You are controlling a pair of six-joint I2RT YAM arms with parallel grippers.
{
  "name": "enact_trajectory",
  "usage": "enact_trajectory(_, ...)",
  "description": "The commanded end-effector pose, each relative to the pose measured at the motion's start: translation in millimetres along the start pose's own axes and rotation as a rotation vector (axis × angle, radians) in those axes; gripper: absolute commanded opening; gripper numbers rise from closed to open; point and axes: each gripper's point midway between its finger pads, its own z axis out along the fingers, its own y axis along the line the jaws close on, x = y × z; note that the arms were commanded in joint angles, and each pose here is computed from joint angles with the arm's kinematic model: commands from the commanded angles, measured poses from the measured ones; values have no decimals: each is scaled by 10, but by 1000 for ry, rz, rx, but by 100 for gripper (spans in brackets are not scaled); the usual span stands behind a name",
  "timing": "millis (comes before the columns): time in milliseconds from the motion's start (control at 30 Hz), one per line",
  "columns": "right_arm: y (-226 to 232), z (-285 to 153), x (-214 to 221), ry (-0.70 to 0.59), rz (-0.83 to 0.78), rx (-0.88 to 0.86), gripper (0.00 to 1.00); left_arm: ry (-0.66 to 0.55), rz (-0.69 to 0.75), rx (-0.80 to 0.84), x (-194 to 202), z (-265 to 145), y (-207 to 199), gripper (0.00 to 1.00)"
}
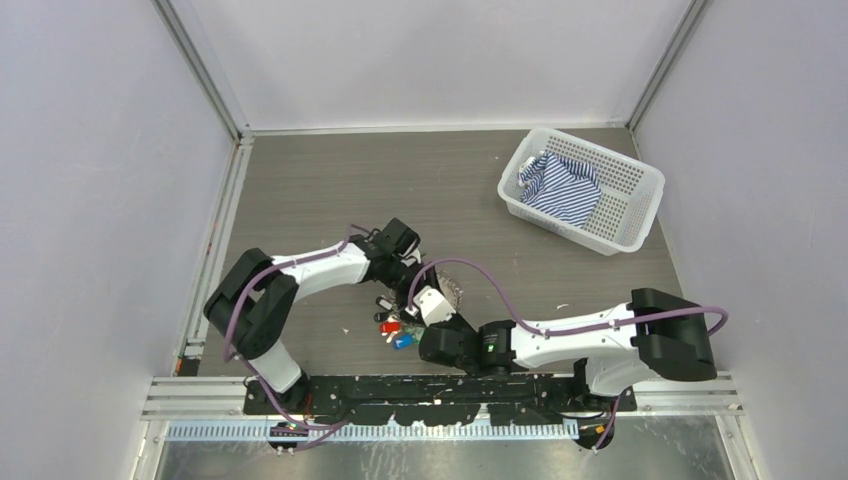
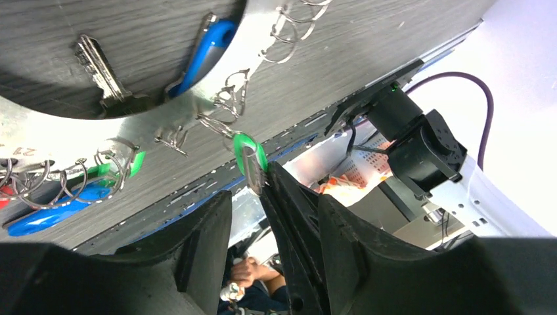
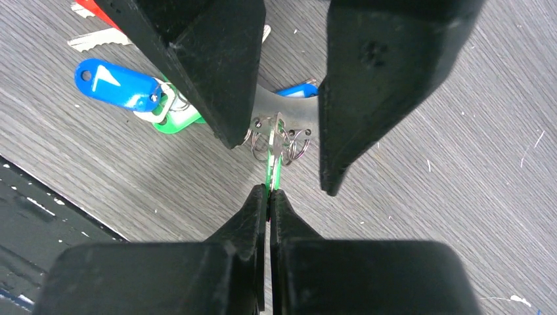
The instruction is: Remove the keys from the keyring
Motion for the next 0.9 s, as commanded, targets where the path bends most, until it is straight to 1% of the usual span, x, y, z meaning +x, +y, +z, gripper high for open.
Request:
enact_trajectory(0, 9, -85, -135, -45, 83, -22, 1, -86, 111, 62, -63, -187, -184, 53)
enact_trajectory(100, 16, -104, -141, -37, 116, -46, 1, -135, 132, 50, -98, -239, -117, 52)
enact_trajectory(133, 12, -108, -135, -34, 126, -51, 1, -152, 133, 40, -111, -248, -70, 51)
enact_trajectory(167, 8, -115, -146, -34, 141, -60, 1, -175, 134, 41, -125, -269, -20, 46)
enact_trajectory(200, 2, -115, -144, -30, 154, -71, 1, -199, 129, 40, -133, -288, 28, 44)
enact_trajectory(400, -50, -116, -166, -13, 226, -113, 1, -424, 190, 56, -280, -527, 125, 43)
enact_trajectory(500, -50, -114, -182, -6, 245, -140, 1, -493, 254, 82, -301, -633, 88, 43)
enact_trajectory(633, -13, -114, -225, 17, 283, -206, 1, -560, 350, 64, -325, -673, 145, 34)
enact_trajectory(700, 4, -107, -259, 38, 315, -254, 1, -601, 417, 79, -304, -669, 122, 32)
enact_trajectory(867, -51, -99, -374, 78, 429, -356, 1, -752, 585, 42, -225, -666, 108, 31)
